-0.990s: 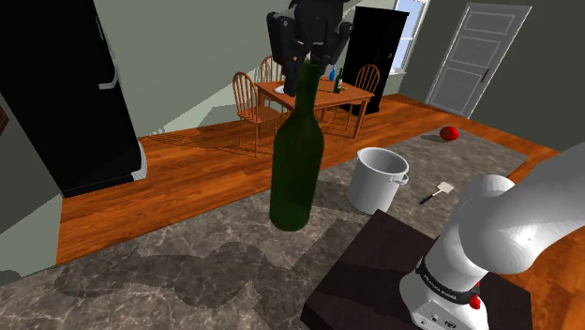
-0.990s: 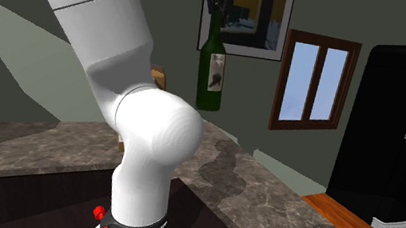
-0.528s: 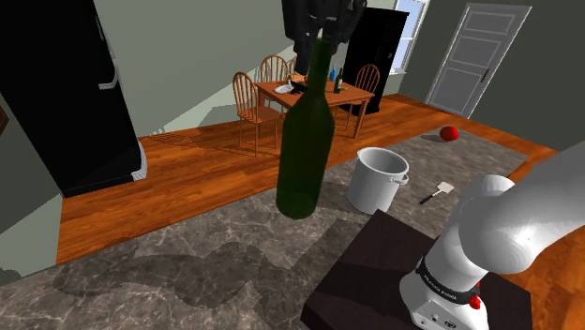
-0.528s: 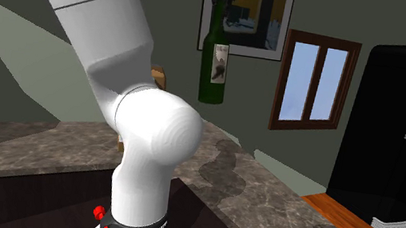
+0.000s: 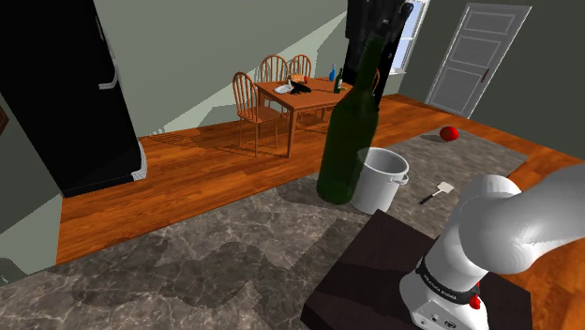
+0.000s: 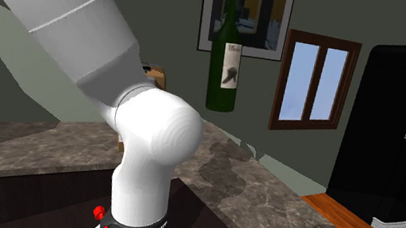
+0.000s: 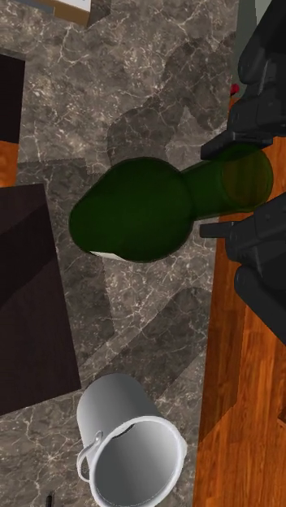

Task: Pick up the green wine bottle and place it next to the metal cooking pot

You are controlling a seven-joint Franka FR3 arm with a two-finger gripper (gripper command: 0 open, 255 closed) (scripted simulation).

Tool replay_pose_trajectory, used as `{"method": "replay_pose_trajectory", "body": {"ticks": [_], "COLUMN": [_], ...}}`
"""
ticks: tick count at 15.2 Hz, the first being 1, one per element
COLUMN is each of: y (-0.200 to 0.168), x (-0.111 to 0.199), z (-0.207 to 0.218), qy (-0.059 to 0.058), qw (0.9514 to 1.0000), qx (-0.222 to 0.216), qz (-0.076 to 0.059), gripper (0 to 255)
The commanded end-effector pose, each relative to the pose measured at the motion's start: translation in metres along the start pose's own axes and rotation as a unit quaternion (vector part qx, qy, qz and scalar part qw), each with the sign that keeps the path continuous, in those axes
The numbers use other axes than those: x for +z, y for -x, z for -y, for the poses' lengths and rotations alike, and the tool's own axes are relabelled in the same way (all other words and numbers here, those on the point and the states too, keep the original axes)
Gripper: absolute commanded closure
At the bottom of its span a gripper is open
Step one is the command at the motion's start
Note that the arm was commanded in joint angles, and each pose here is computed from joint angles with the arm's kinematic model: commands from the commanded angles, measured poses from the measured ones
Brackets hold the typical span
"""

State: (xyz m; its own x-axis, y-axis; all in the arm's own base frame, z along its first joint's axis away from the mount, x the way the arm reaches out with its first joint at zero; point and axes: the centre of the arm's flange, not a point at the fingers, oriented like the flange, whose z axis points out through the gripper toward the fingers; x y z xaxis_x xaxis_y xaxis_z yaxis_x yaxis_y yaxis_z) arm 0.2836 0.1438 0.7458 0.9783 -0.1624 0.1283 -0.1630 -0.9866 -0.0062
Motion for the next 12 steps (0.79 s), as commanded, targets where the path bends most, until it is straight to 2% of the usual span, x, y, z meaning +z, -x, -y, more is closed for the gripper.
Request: {"method": "replay_pose_trajectory", "body": {"ticks": [1,12], "y": [0.004,0.028], "x": [0.001,-0.004], "z": [-0.027,-0.170], "qy": [0.000,0.000], "qw": [1.0000,1.0000], "qx": [-0.001,-0.001], "qz": [0.000,0.000], "gripper": [255,255]}}
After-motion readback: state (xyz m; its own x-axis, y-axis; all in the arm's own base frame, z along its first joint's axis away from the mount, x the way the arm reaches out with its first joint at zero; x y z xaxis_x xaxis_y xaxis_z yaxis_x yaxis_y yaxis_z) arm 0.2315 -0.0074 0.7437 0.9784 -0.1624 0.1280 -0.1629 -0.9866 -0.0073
